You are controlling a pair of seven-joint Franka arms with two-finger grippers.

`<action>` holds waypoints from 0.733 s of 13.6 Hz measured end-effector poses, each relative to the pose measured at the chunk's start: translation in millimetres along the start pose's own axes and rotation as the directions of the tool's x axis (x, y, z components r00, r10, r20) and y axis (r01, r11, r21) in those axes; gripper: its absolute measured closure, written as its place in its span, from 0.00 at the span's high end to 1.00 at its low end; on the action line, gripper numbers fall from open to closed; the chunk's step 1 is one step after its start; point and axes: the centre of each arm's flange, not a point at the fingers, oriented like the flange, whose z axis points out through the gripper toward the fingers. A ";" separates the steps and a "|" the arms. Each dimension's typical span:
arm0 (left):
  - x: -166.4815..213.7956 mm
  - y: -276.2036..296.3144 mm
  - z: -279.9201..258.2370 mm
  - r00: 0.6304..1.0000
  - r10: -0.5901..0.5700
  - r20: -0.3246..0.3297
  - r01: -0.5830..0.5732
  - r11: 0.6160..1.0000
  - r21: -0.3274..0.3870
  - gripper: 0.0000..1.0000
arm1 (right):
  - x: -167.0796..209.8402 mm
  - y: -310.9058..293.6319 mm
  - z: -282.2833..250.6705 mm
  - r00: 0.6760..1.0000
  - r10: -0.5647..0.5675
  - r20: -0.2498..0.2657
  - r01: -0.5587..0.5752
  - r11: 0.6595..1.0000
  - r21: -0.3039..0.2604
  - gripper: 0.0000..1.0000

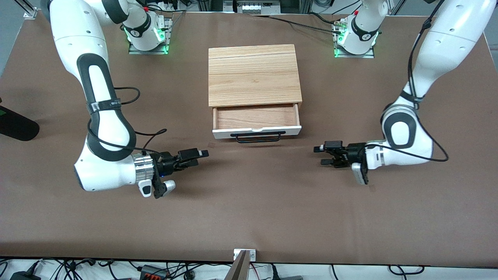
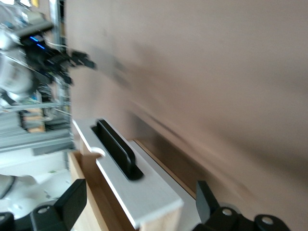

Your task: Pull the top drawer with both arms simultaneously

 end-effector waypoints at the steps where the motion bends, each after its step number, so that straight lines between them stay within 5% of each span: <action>1: 3.7 2.9 -18.5 0.998 0.041 0.039 -0.043 0.998 0.044 1.00 | -6.4 0.8 -15.4 1.000 0.020 0.020 -0.019 0.999 -0.034 1.00; 4: 16.8 21.7 -72.7 0.962 0.137 0.236 -0.184 0.964 0.190 1.00 | -26.7 4.3 -54.6 0.989 0.129 0.072 -0.121 0.987 -0.103 1.00; 7: 21.3 64.7 -121.7 0.924 0.034 0.380 -0.177 0.921 0.348 1.00 | -42.0 -0.1 -80.7 0.962 0.261 0.078 -0.237 0.943 -0.234 1.00; 10: 34.9 124.0 -184.5 0.905 0.013 0.425 -0.266 0.797 0.543 1.00 | -63.1 -32.8 -117.5 0.949 0.312 0.056 -0.262 0.872 -0.414 1.00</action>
